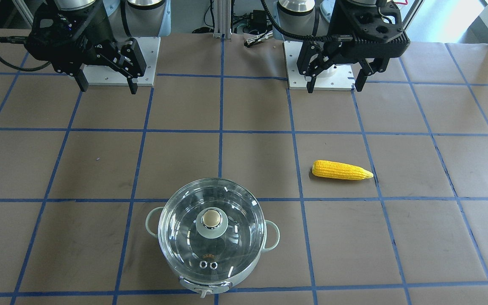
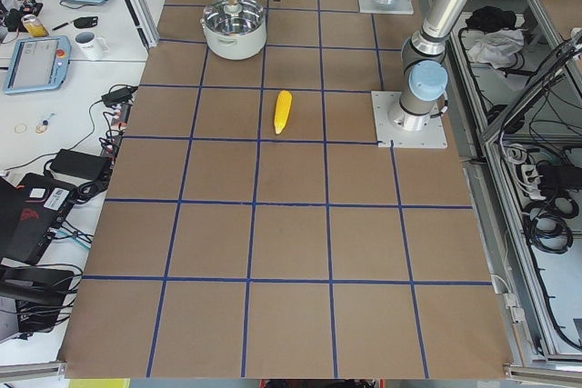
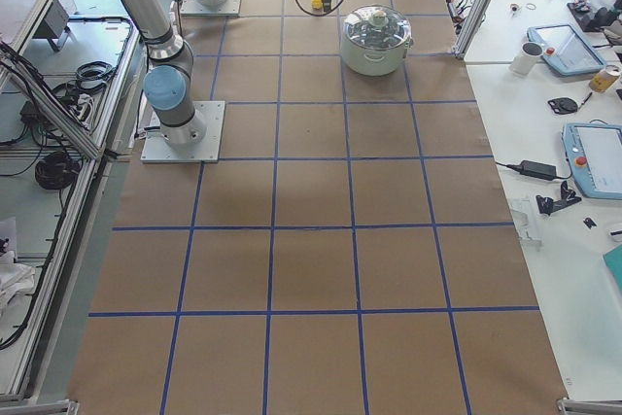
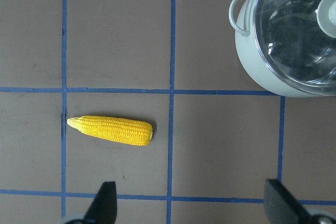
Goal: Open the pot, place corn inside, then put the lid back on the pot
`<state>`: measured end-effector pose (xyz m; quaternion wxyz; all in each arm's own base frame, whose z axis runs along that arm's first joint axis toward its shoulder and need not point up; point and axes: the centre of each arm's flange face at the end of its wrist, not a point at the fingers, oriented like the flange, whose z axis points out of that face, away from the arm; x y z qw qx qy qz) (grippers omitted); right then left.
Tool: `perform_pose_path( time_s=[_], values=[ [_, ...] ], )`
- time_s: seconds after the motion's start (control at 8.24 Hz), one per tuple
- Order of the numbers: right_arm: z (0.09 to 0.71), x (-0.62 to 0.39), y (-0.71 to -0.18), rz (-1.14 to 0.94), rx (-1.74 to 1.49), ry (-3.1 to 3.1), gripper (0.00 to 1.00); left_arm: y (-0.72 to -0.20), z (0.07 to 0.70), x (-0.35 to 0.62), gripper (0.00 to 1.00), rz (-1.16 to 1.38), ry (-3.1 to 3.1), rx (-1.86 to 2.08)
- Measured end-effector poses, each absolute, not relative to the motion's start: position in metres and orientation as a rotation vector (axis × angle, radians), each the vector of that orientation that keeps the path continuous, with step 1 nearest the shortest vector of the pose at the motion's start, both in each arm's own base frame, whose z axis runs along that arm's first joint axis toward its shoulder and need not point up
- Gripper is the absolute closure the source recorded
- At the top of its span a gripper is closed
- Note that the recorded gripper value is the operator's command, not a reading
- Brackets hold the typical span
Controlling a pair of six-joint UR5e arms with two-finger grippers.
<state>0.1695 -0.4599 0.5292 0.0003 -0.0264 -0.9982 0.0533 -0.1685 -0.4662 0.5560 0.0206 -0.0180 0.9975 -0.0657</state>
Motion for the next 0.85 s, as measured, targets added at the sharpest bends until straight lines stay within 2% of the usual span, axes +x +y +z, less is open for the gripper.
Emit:
perform_pose_path(
  time_s=[0.85],
  values=[
    [0.529, 0.169, -0.463, 0.179, -0.067, -3.130, 0.01, -0.468, 0.564, -0.154, 0.00, -0.286, 3.045, 0.036]
  ],
)
